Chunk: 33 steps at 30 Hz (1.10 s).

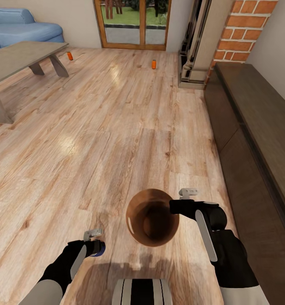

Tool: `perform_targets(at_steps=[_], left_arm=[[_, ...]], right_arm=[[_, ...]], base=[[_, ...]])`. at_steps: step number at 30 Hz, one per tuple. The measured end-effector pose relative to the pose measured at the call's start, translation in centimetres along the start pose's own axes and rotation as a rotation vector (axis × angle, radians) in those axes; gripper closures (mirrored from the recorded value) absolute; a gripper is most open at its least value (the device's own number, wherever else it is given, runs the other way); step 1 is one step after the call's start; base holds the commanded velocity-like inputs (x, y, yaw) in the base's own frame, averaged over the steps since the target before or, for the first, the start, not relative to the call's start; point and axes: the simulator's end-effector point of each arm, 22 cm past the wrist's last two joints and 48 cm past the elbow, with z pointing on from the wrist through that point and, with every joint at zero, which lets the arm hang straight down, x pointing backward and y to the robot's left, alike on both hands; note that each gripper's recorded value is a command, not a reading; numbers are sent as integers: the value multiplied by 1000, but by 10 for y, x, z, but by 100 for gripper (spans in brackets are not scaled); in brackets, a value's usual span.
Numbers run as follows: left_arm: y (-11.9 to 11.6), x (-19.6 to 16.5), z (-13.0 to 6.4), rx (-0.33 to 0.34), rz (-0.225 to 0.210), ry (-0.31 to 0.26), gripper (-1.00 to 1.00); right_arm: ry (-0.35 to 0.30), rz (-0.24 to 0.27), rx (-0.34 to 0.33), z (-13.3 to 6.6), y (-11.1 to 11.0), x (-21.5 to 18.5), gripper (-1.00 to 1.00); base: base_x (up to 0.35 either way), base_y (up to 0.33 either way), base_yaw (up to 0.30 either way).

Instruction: Put the three can of soda from the living room inside the tash can in the kitchen.

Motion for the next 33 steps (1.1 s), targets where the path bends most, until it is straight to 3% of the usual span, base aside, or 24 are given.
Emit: perform_targets(at_steps=[3, 4, 14, 20, 22, 26, 28, 33], left_arm=[[-1, 1, 2, 1, -1, -10, -100], [-2, 4, 3, 1, -2, -7, 100], [-11, 15, 6, 3, 5, 13, 100], [-18, -12, 2, 19, -1, -61, 100], [-21, -45, -12, 29, 4, -119, 100], [-22, -60, -28, 32, 16, -95, 100], [-23, -80, -40, 35, 21, -132, 100], [-23, -142, -95, 40, 41, -242, 100]], right_arm=[[0, 2, -1, 0, 0, 0, 100], [0, 2, -1, 0, 0, 0, 100], [-1, 1, -1, 0, 0, 0, 100], [1, 3, -4, 0, 1, 0, 100], [1, 3, -2, 0, 0, 0, 100], [0, 4, 1, 0, -1, 0, 100], [0, 5, 0, 0, -1, 0, 100], [0, 4, 2, 0, -2, 0, 100]], base=[[0, 0, 0], [0, 0, 0], [0, 0, 0], [0, 0, 0], [0, 0, 0], [0, 0, 0], [0, 0, 0], [0, 0, 0]])
